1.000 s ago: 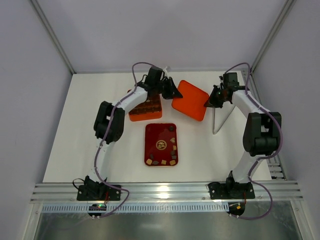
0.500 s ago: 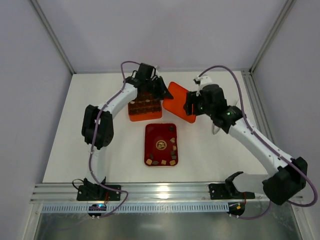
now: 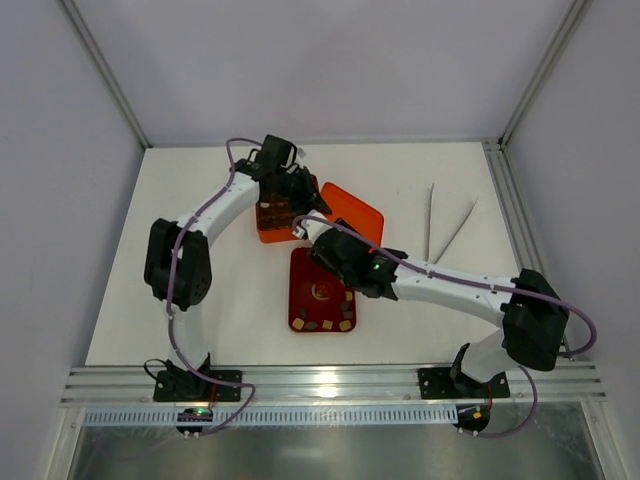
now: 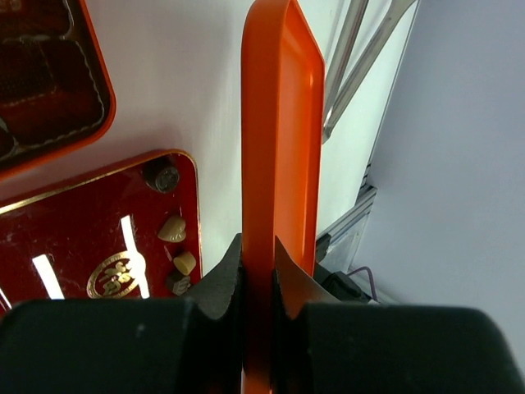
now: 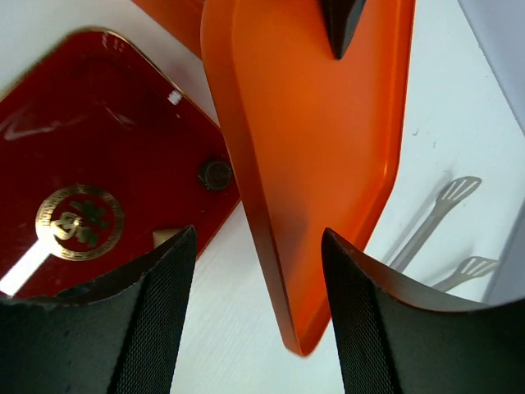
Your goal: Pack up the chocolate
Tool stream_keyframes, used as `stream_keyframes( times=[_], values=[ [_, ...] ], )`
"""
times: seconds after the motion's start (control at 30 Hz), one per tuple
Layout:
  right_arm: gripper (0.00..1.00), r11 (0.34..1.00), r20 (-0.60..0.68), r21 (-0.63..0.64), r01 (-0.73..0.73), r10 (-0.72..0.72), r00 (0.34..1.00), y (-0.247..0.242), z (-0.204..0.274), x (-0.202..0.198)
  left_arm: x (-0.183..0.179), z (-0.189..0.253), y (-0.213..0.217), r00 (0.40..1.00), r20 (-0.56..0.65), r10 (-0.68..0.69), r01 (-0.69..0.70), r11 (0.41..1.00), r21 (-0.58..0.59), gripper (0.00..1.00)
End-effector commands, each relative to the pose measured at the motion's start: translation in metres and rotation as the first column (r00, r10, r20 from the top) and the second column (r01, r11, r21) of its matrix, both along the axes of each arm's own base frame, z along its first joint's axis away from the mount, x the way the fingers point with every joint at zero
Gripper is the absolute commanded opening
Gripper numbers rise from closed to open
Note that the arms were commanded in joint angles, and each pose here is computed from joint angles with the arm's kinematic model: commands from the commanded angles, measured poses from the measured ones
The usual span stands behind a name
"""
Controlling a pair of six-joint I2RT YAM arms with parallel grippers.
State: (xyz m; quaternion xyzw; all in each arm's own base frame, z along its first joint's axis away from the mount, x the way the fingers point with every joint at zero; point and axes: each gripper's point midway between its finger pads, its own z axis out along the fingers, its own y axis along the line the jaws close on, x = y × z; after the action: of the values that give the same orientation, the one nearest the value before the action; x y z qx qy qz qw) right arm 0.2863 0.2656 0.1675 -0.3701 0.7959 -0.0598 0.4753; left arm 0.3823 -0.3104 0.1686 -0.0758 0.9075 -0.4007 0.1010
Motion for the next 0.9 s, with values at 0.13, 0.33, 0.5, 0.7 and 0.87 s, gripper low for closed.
stream_keyframes(
  times=[0.13, 0.33, 0.5, 0.7, 0.87],
  values=[
    [0.52, 0.984, 0.210, -0.115, 0.138, -0.112, 0.971, 0.002, 0.029, 0.034, -0.028, 0.045, 0.009, 0.998, 0.058, -0.037, 0.040, 0.998, -0.053, 0.00],
    [0.19, 0.978, 0.286, -0.135, 0.160, -0.116, 0.951, 0.009, 0.042, 0.042, -0.036, 0.053, 0.017, 0.995, 0.081, -0.054, 0.058, 0.997, -0.049, 0.02],
    [0.04, 0.979, 0.327, -0.126, 0.157, -0.109, 0.939, 0.015, 0.059, 0.039, -0.033, 0.058, 0.027, 0.988, 0.148, -0.047, 0.049, 0.999, -0.011, 0.49],
    [0.04, 0.990, 0.299, -0.069, 0.121, -0.095, 0.949, 0.017, 0.084, 0.032, -0.006, 0.076, 0.052, 0.960, 0.280, 0.023, -0.039, 0.998, 0.048, 0.85],
    [0.04, 0.997, 0.236, -0.016, 0.075, -0.069, 0.969, 0.020, 0.094, 0.022, 0.027, 0.107, 0.079, 0.926, 0.353, 0.138, -0.133, 0.990, -0.039, 0.93]
  ],
)
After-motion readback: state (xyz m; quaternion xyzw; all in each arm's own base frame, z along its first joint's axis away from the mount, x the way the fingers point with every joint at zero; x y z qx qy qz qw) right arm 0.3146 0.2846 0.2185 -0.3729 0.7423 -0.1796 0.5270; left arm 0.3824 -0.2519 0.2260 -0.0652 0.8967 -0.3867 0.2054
